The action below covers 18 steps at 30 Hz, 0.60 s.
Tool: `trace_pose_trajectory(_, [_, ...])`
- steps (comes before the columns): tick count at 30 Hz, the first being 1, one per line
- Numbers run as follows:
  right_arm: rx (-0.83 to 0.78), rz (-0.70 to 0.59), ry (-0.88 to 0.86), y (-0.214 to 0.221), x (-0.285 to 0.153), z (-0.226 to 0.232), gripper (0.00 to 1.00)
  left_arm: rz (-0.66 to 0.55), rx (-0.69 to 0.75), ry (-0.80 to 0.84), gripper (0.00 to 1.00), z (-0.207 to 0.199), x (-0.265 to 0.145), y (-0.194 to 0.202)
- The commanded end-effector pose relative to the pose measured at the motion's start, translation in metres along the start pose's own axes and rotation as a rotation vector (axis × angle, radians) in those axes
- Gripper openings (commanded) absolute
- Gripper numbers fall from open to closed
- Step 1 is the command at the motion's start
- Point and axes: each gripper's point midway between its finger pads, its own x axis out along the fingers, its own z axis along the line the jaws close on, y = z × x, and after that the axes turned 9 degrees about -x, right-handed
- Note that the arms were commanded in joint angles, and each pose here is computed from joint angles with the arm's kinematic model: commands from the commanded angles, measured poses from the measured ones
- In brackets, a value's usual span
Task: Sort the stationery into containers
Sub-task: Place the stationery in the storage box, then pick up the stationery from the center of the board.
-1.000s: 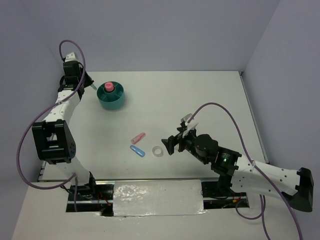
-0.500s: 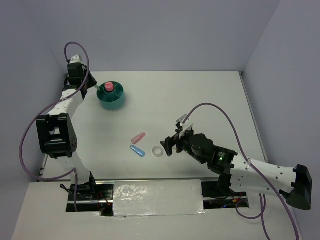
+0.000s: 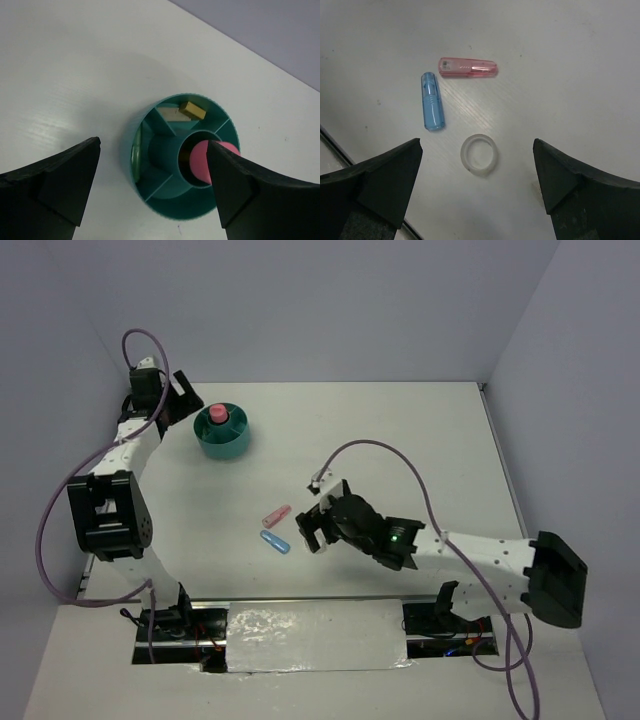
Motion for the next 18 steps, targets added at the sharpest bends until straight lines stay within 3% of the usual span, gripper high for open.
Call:
trace_pose_trajectory(1, [-0.002, 0.022, -0.088, -0.017, 0.017, 0.024, 0.98, -0.094, -0.100, 0.016, 0.99, -0.025, -0.053, -0.052])
trace_pose_trajectory(2, [-0.015, 0.053, -0.097, -0.013, 0.023, 0.028, 0.97, -0.031, -0.125, -0.068, 0.99, -0.012, -0.064, -0.038])
trace_pose_trajectory(3, [-0.037, 0.099, -0.110, -0.010, 0.037, 0.035, 0.95, -0.046, -0.160, -0.113, 0.99, -0.010, -0.076, -0.046])
trace_pose_trajectory(7, [-0.115, 0.260, -0.121, 0.020, 0.068, 0.047, 0.81, 0.091, -0.153, -0.066, 0.99, -0.018, -0.123, -0.013])
trace_pose_trajectory(10, [-0.156, 0.366, -0.171, 0.048, 0.091, 0.066, 0.75, 0.196, -0.120, -0.025, 0.99, -0.003, -0.150, 0.044])
trace_pose_trajectory(12, [-0.179, 0.389, -0.203, 0.051, 0.094, 0.078, 0.74, 0.119, -0.085, 0.019, 0.99, -0.002, -0.175, 0.043])
trace_pose_trajectory(13, [-0.191, 0.414, -0.213, 0.060, 0.098, 0.083, 0.74, 0.140, -0.081, 0.006, 0.99, 0.009, -0.178, 0.062])
trace_pose_trajectory(18, [-0.235, 0.478, -0.234, 0.076, 0.106, 0.098, 0.66, 0.077, 0.011, 0.009, 0.99, 0.023, -0.206, 0.070])
